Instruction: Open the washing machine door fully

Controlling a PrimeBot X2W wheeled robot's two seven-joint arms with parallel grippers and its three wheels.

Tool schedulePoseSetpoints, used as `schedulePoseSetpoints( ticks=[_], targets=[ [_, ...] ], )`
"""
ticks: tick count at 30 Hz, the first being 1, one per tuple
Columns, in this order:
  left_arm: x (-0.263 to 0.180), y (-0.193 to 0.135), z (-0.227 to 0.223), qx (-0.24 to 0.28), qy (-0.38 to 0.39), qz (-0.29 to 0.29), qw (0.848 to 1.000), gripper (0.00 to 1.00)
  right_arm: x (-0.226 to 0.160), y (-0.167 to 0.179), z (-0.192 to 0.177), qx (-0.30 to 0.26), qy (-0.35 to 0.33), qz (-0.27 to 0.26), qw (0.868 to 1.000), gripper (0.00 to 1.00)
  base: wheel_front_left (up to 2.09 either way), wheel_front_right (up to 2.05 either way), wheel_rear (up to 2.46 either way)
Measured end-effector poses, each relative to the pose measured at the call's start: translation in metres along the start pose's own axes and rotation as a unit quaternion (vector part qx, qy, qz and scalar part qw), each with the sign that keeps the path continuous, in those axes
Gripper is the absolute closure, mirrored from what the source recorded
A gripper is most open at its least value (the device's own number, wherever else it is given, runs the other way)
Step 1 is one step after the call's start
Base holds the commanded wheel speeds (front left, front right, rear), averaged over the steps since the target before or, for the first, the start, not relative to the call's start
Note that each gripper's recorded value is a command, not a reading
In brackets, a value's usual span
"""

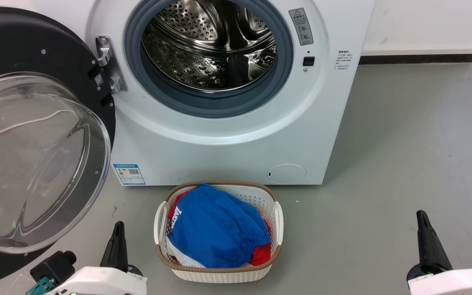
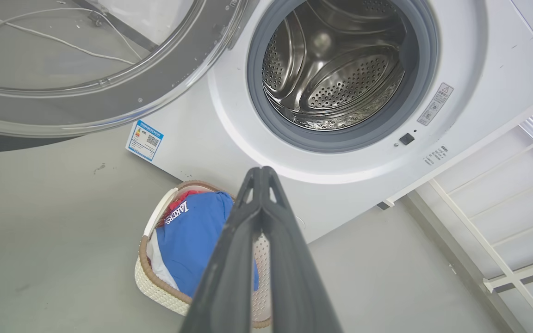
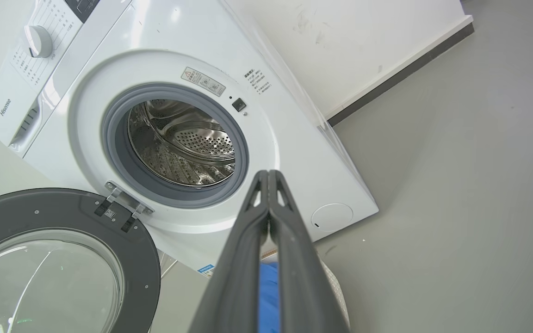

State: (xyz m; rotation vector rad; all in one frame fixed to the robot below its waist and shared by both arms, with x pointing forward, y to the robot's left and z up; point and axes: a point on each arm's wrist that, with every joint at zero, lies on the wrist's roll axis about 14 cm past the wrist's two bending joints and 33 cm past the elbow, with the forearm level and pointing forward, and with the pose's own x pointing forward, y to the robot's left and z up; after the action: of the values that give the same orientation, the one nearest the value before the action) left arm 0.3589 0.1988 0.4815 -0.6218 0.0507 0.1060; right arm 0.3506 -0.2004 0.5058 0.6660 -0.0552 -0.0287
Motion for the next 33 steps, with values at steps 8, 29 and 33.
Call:
schedulePoseSetpoints(
  ticks=[8, 29, 33],
  targets=[
    [0.003, 0.001, -0.001, -0.059, 0.008, 0.001, 0.998, 1.0, 0.005, -0.002, -0.001, 0.056, 0.004, -0.007, 0.998, 1.0, 0.0, 0.0, 0.0],
    [0.01, -0.001, 0.002, -0.197, 0.018, -0.002, 0.98, 1.0, 0.016, -0.003, -0.003, 0.187, 0.015, -0.016, 0.982, 1.0, 0.0, 0.0, 0.0],
    [0.012, -0.002, 0.003, -0.219, 0.02, -0.005, 0.976, 1.0, 0.016, -0.005, -0.005, 0.207, 0.019, -0.02, 0.978, 1.0, 0.0, 0.0, 0.0]
  ],
)
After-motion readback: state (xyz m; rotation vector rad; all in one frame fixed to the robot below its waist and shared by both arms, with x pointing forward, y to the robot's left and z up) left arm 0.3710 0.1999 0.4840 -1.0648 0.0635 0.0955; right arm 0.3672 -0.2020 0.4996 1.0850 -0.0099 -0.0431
